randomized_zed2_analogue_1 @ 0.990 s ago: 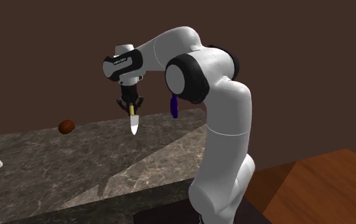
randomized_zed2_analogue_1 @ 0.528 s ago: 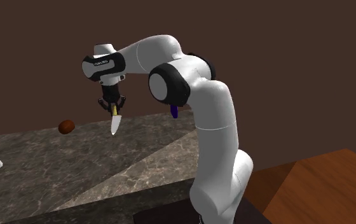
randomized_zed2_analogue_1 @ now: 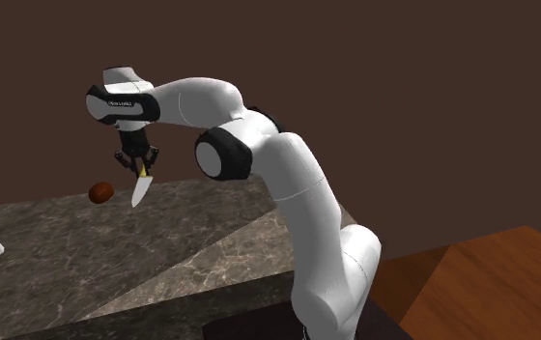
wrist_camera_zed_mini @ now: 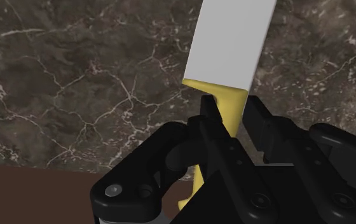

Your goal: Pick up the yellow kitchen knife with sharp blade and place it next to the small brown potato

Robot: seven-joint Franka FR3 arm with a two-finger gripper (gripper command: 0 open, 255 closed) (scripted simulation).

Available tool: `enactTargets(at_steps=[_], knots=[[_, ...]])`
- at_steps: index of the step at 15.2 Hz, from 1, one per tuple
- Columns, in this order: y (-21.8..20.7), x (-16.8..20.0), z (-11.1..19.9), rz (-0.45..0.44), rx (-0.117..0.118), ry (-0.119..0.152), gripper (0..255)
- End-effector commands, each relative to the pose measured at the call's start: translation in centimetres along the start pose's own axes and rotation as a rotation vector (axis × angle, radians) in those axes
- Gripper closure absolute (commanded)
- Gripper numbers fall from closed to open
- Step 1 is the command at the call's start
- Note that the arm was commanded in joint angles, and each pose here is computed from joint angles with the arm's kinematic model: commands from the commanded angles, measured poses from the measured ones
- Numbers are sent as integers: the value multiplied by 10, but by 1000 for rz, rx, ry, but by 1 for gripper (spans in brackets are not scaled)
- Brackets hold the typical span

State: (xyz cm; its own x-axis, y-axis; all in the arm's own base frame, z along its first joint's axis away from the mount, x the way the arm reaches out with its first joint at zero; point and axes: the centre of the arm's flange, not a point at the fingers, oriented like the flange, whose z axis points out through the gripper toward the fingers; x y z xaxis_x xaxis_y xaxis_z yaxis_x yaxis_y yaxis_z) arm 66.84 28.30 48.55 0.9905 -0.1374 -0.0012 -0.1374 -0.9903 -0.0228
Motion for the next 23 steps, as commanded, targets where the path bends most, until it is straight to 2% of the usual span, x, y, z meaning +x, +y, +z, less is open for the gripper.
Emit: enactTargets(at_steps=[1, 2, 23], knots=[[-23, 9, 1, 1, 0, 0, 255], [-35, 13, 1, 1, 0, 0, 255], [-32, 13, 112, 1, 0, 0, 255]])
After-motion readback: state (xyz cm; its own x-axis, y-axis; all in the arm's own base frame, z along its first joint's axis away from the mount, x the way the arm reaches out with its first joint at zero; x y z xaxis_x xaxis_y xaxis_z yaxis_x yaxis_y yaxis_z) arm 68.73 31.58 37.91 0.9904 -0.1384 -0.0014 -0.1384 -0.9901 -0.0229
